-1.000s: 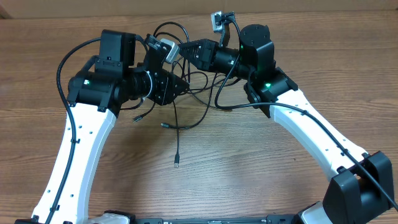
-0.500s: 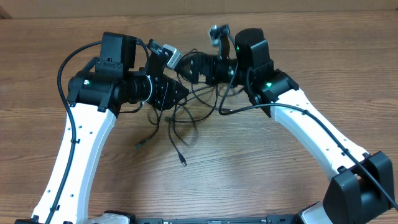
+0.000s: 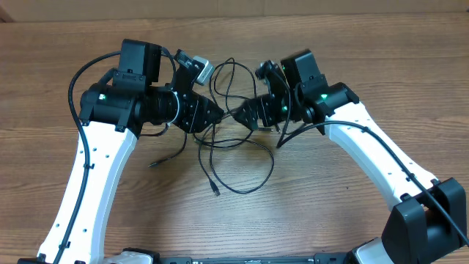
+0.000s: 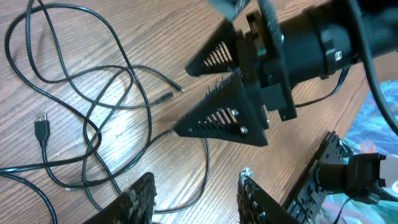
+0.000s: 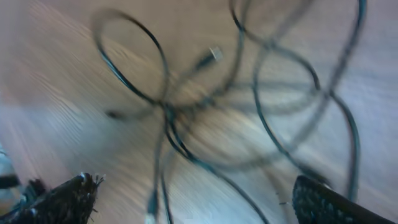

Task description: Untangle cables

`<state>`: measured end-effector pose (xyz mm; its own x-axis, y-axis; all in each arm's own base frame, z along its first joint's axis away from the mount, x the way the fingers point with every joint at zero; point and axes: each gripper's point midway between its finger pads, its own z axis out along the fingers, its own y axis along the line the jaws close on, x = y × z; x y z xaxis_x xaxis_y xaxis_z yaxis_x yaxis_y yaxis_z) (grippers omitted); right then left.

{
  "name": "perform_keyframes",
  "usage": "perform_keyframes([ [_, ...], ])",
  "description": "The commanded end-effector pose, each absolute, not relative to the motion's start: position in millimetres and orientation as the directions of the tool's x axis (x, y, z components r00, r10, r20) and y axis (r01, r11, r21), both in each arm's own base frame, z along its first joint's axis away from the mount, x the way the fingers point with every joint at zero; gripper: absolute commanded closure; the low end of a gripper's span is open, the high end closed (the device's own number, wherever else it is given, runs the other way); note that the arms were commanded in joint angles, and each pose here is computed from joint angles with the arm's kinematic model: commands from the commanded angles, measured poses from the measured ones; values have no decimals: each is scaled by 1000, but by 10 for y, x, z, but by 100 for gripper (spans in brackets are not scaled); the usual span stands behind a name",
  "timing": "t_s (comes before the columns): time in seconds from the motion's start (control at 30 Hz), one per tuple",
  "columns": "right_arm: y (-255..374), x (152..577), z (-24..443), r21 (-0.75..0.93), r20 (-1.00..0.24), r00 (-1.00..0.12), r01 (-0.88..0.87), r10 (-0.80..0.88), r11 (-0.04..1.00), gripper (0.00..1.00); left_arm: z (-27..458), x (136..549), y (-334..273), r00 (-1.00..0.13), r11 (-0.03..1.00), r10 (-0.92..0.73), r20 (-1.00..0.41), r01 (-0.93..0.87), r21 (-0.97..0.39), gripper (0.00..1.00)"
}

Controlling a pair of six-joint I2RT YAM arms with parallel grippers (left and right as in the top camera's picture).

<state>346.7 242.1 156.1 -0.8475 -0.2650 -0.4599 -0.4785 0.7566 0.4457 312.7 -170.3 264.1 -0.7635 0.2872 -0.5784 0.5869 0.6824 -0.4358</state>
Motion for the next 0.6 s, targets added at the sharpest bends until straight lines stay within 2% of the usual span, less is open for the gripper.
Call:
perform_keyframes([
  [0.0,2285,3400,1437,346,-451,-804,-557,-387,755,5,2665,3085,-1736,-764,661,284,-580,594,-459,57],
  [0.13,2151,3184,1291,245,-417,-677,-726,-606,643,1,2719,3020,-1806,-773,620,269,-574,595,-511,56],
  [0.27,2093,3269,1185,190,-403,-661,-737,-633,649,0,2775,2953,-1871,-777,574,264,-572,603,-554,55],
  [0.57,2122,3313,815,224,-336,-688,-722,-643,655,2,2735,2862,-1859,-804,576,269,-530,575,-581,53],
])
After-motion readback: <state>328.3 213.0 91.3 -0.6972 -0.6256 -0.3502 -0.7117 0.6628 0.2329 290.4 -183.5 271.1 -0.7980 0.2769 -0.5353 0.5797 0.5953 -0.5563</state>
